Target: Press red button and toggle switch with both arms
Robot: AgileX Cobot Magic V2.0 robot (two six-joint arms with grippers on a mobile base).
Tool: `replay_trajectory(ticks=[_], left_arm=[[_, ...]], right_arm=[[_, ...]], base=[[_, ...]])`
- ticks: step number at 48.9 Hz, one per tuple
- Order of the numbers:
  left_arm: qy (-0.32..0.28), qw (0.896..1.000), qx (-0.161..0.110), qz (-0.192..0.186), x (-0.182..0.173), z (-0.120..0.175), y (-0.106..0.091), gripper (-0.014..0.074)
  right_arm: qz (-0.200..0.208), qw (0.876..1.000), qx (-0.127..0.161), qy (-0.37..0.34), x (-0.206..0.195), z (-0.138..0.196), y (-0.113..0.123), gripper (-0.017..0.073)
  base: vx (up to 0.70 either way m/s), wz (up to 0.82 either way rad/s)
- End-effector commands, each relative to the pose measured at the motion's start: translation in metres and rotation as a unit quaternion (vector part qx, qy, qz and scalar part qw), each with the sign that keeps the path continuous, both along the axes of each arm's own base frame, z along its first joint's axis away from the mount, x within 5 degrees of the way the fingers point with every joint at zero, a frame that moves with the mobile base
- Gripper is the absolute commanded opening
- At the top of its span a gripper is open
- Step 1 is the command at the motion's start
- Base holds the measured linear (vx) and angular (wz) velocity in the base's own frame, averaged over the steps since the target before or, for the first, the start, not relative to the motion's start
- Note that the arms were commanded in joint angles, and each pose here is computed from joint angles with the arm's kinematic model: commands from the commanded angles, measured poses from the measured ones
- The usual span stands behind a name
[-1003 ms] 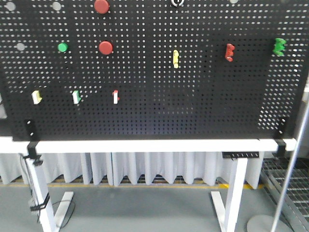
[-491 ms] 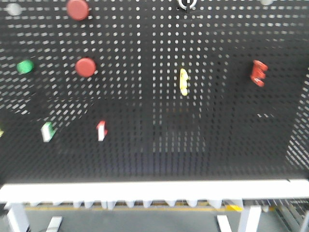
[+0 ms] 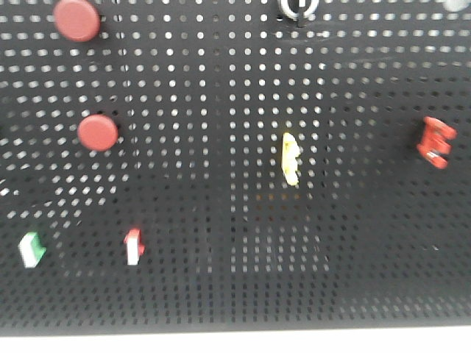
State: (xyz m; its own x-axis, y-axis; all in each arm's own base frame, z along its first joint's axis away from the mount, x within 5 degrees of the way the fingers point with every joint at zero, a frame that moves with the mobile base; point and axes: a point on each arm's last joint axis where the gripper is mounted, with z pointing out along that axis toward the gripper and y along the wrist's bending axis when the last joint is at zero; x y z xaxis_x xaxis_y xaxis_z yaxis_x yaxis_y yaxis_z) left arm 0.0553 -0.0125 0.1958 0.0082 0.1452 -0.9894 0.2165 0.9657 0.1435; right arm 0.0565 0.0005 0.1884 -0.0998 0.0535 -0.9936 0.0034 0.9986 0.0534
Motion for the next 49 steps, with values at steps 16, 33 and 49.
replay_trajectory(ticks=[16,33,49], left_arm=[[-0.032,0.999,-0.012,0.003,0.0,-0.003,0.001,0.0002],[-0.052,0.999,-0.014,0.005,0.0,0.001,0.001,0.0002],[-0.175,0.969,-0.173,0.002,-0.008,0.046,0.007,0.0002]], right_arm=[[-0.005,0.999,-0.004,-0.041,0.0,0.004,-0.001,-0.0003],[-0.005,0.999,-0.004,-0.044,0.0,0.004,-0.001,-0.0003],[-0.01,0.98,0.019,-0.2,-0.011,0.066,-0.002,-0.0003]], base=[[0.03,0.0],[0.0,0.0],[0.0,0.0]])
